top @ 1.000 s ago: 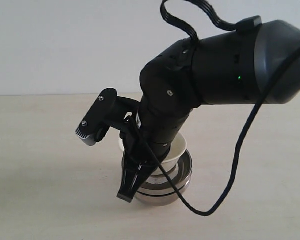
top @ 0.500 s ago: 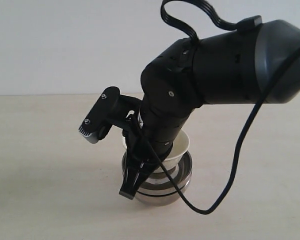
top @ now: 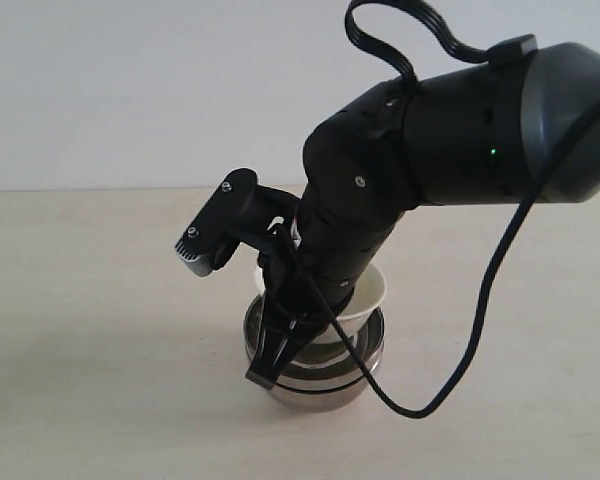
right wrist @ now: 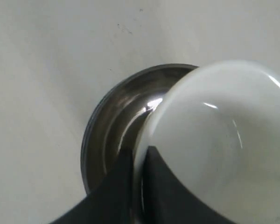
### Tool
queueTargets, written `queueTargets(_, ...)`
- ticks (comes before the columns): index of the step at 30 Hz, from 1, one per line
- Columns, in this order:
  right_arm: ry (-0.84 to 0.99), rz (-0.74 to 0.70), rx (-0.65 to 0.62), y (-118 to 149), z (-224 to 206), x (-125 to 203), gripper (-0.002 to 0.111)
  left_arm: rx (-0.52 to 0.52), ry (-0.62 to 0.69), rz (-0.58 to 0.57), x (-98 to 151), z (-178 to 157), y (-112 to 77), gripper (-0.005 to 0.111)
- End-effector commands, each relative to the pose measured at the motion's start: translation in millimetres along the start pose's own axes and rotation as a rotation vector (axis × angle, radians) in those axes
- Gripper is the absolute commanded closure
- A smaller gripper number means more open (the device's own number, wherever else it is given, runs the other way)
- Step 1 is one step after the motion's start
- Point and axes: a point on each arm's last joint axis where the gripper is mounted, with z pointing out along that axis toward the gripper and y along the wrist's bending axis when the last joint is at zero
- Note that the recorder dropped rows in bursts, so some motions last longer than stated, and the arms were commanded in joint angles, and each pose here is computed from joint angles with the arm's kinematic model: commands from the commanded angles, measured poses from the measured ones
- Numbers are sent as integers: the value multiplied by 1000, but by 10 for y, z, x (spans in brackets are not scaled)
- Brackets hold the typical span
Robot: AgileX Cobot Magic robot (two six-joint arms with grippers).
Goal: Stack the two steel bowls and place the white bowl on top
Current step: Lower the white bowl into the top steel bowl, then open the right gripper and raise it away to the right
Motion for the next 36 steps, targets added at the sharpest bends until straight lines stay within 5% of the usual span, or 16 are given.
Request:
queueTargets(1, -20, 14, -12, 2, -32, -9, 108, -1, -8, -19, 2, 0, -1, 103)
queueTargets(8, -18, 24, -15, 5, -32, -7, 107, -1, -8, -19, 2, 0, -1, 103)
queueTargets(16, -4, 38, -20, 9, -32, 6, 74, -1, -8, -19, 2, 0, -1, 103)
queueTargets(30, -28, 36, 64, -89, -40, -5, 74, -1, -8, -19, 2, 0, -1, 103)
queueTargets(36, -25, 142, 81, -291, -30, 87, 74, -1, -8, -19, 2, 0, -1, 103)
